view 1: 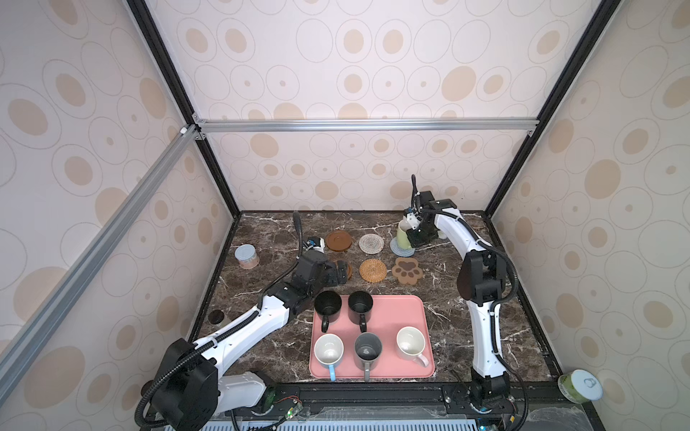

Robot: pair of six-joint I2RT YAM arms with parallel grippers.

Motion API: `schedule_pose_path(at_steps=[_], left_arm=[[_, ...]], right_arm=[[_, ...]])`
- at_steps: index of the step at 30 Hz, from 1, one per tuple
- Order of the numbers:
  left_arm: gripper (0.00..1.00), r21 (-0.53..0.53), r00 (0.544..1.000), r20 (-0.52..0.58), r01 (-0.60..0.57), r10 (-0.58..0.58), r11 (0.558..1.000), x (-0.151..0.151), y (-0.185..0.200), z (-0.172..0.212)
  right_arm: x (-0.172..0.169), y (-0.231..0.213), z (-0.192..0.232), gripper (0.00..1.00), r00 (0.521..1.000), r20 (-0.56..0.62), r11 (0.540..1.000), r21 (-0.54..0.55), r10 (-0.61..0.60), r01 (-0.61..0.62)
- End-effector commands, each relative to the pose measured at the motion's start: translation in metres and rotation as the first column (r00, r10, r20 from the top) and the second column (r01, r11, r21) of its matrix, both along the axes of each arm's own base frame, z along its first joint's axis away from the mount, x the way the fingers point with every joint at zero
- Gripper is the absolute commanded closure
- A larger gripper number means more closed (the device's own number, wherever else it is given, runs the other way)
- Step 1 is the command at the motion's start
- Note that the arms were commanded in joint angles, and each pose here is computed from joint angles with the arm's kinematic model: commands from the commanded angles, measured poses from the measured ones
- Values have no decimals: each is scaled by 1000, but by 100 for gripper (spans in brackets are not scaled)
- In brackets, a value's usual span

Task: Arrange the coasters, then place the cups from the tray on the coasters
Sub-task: 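Lower the green-handled mug onto the light-blue woven coaster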

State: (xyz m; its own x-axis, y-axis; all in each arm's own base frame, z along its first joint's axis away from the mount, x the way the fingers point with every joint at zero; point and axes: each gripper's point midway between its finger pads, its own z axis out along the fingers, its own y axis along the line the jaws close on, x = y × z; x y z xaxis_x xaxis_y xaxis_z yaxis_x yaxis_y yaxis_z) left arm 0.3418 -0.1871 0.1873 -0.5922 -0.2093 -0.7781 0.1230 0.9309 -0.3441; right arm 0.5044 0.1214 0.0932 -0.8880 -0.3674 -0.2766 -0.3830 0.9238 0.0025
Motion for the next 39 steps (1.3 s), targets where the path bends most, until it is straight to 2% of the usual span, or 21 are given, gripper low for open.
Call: schedule_pose_path(at_steps=[1, 14, 27, 39], left_arm=[[0, -28, 1000, 26, -4, 5, 1000, -2, -1, 11], [0, -30, 1000, 25, -8, 9, 1000, -2, 0, 9], [0, -34, 1000, 25, -9, 10, 999, -3, 0, 10], [0, -40, 1000, 27, -6, 7, 999, -1, -2, 12]], right_arm=[[4, 4, -3, 89, 1000, 10, 1000, 11, 15, -15], [0, 3, -12, 87, 1000, -14, 1000, 1, 15, -15], [-5, 3, -12, 65, 1000, -26, 1000, 0, 11, -11], [-9, -6, 2, 59, 1000, 2, 999, -36, -6, 6]])
